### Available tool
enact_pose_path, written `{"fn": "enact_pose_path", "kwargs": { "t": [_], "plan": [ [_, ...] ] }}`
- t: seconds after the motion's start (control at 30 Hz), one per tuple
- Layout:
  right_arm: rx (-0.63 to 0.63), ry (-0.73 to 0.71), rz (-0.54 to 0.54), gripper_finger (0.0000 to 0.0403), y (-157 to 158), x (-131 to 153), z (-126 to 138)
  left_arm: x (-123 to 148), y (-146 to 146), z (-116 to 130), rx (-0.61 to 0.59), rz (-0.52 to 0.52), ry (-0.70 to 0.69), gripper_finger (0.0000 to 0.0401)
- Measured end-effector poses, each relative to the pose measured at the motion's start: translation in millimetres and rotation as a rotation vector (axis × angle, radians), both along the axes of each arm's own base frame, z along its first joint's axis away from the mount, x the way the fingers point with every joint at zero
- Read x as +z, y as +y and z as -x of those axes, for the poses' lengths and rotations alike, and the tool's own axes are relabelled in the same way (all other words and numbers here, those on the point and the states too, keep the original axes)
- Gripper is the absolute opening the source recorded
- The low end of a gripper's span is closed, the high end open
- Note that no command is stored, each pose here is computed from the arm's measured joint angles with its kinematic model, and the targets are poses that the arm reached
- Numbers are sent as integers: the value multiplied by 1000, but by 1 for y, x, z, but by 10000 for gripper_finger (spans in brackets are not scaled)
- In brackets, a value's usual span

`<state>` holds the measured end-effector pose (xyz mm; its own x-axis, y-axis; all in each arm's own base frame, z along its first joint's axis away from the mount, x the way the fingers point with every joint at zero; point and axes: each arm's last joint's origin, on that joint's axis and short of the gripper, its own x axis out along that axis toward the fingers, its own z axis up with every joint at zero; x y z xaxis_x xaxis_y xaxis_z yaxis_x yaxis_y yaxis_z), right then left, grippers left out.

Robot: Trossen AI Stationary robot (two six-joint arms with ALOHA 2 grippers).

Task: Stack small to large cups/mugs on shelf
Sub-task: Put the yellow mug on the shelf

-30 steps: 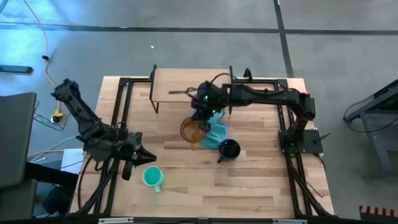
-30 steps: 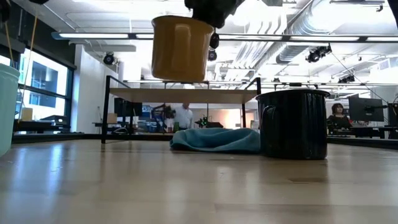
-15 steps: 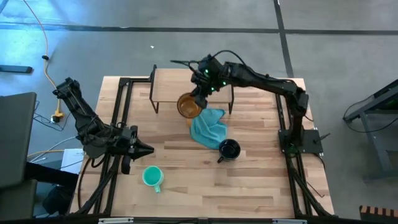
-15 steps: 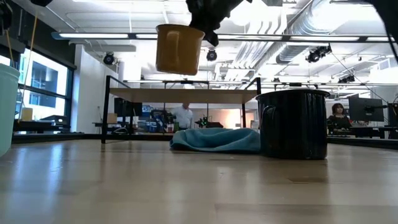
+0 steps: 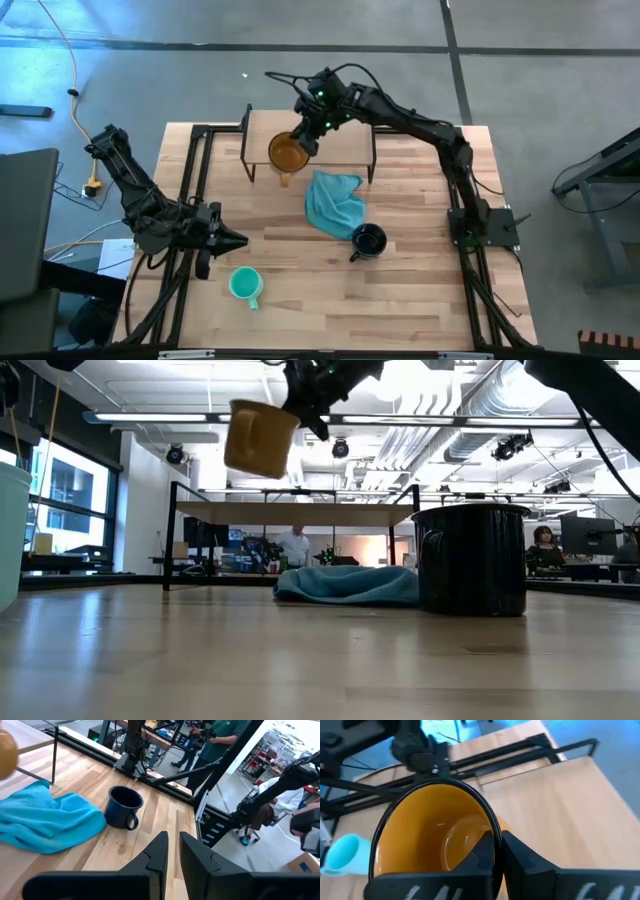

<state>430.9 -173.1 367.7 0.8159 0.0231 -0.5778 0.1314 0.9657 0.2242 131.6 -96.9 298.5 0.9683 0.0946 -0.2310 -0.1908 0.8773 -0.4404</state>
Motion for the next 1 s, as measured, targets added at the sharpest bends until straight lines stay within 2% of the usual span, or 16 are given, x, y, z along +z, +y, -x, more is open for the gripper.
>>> {"fn": "enact_pose_path", "kwargs": {
  "t": [0.17,0.33,0.57,0.83,1.0],
  "plan": [
    [-29,-14,10,0,-11,1,3,-2,1,1,19,-17,14,37],
    [-12,-2,-2,0,-6,6,5,-2,2,1,49,-26,6,37],
    [123,201,-13,0,38,-9,4,-9,5,3,79,-50,56,37],
    [207,217,-9,0,79,-26,-13,-20,11,8,152,-36,134,37],
    [216,244,-36,0,94,-50,-21,-25,13,11,177,-22,170,37]
  ]
}}
